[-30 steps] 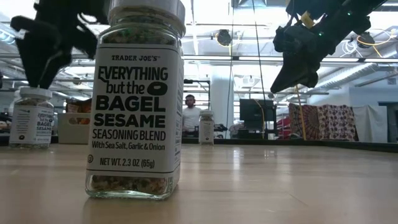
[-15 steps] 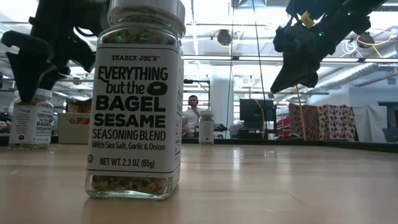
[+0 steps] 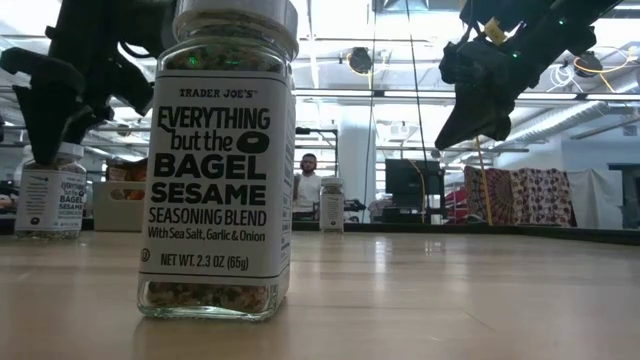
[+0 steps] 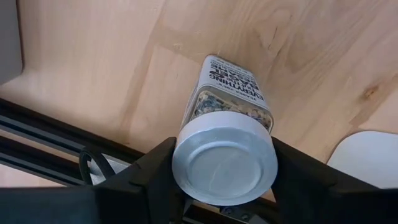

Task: Sort spices by type
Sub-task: Put the white seasoning bottle into the bottom left white bin

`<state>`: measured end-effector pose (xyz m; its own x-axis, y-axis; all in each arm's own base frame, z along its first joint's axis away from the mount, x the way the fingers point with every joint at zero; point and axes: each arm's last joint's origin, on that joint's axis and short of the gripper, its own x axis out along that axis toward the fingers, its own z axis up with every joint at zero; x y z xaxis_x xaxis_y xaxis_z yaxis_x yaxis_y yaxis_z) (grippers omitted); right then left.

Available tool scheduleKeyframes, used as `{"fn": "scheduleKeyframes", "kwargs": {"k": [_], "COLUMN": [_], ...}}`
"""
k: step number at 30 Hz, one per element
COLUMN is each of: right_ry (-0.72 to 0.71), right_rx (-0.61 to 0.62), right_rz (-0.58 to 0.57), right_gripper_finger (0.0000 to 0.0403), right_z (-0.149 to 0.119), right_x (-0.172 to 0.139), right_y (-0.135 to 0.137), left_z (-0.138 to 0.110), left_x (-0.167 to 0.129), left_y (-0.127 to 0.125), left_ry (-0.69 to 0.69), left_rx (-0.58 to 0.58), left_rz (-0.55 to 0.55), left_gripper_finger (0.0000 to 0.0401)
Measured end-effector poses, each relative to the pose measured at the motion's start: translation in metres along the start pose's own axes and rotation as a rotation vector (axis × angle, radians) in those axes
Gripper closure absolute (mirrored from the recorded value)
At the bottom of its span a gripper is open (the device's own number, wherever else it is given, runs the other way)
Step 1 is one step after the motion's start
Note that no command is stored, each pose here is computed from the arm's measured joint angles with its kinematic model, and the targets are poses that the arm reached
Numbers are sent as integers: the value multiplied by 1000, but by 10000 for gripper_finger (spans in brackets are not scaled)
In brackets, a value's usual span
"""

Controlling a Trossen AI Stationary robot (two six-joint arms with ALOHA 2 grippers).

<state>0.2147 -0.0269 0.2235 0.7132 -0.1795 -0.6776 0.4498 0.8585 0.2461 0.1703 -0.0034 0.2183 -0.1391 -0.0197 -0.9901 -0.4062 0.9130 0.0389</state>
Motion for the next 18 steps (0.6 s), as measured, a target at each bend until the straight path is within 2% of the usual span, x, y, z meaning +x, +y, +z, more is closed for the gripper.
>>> {"fn": "scheduleKeyframes", "kwargs": {"k": [10,18], "right_ry": [0,-1], "right_rx": [0,0], "right_rz": [0,0], "right_gripper_finger": [403,403], "right_z": [0,0], "right_x": [0,0], "right_y": [0,0], "left_z": [2,5], "left_x": [-1,-36], "left_y": [-1,-3], "left_ry": [-21,-143], "left_rx": [34,53], "left_rz": [-6,-57], "left_gripper_finger": [187,187]}}
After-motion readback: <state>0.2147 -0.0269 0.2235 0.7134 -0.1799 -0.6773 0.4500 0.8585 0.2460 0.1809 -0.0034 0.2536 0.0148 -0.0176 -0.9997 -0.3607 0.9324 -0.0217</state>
